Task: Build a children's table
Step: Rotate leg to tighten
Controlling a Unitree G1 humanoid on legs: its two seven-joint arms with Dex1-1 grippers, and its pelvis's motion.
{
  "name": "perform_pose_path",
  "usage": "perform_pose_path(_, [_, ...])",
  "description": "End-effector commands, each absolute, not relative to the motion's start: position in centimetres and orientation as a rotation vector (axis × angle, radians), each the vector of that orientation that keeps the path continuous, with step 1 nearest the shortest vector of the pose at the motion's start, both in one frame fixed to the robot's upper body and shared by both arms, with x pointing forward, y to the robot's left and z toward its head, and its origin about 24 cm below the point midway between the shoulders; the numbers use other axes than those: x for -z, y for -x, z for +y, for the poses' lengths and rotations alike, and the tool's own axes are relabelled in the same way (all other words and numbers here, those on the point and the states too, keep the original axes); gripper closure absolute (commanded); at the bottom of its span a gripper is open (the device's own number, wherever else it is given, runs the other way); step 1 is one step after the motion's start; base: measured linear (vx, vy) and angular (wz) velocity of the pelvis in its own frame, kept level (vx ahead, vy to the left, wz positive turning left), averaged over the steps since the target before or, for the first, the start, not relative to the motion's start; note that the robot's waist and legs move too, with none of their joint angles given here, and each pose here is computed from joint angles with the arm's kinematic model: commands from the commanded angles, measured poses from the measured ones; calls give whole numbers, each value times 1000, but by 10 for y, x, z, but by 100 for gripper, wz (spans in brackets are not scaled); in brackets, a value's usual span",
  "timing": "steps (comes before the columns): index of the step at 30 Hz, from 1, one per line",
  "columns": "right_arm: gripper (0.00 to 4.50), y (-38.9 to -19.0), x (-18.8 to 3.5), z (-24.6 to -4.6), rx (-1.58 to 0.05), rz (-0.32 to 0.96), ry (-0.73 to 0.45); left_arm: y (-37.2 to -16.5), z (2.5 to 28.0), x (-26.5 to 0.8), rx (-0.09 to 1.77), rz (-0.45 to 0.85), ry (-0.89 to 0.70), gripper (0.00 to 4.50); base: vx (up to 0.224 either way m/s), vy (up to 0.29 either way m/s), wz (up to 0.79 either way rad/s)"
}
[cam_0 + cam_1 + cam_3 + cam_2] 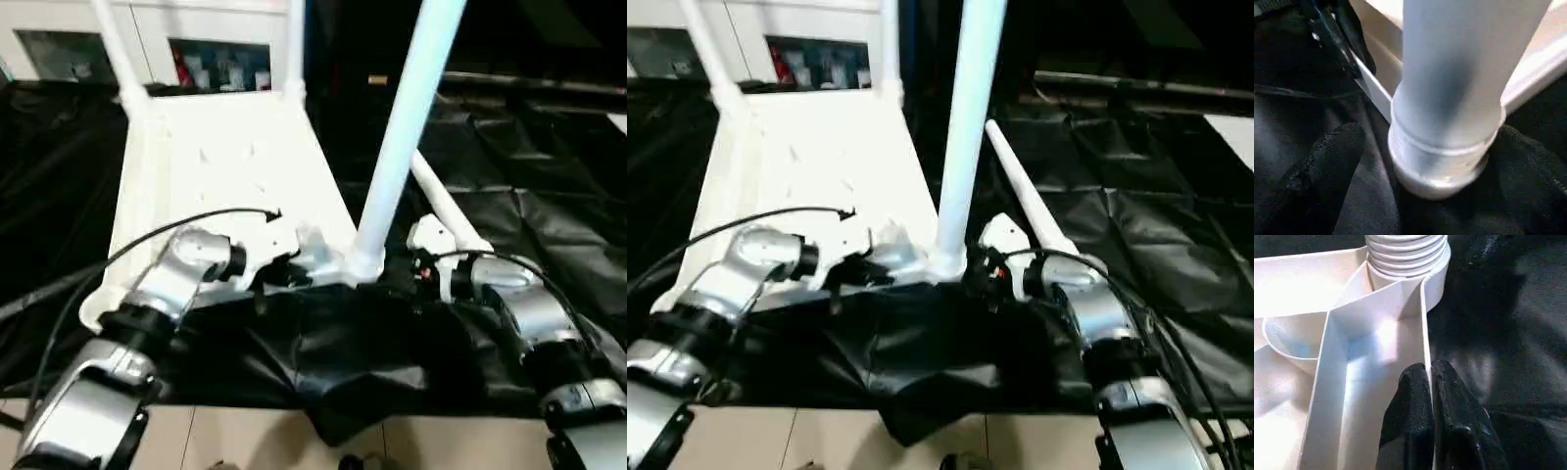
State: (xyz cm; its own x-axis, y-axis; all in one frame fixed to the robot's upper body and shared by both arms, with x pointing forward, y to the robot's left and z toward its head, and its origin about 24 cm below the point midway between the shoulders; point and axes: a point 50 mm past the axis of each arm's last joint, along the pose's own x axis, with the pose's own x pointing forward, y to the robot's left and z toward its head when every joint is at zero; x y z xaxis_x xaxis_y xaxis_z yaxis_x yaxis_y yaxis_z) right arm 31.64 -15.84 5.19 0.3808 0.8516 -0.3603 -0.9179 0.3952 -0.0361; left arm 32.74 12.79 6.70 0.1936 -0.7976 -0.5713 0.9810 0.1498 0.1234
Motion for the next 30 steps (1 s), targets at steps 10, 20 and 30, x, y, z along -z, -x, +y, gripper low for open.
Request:
perform_pose_path(10, [50,-318,-55,-151,-1157,271,245,-323,112,-76,1432,345,-549,450,0,0,0])
perform_pose_path(20, [149,-320,-56,-149,-1136,253,218,-322,115,-76,1440,353,-548,450,0,0,0])
perform_pose_path(30, [174,-318,-34,-145,-1003,327,156,-331,114,-72,1293,377,-530,450,0,0,0])
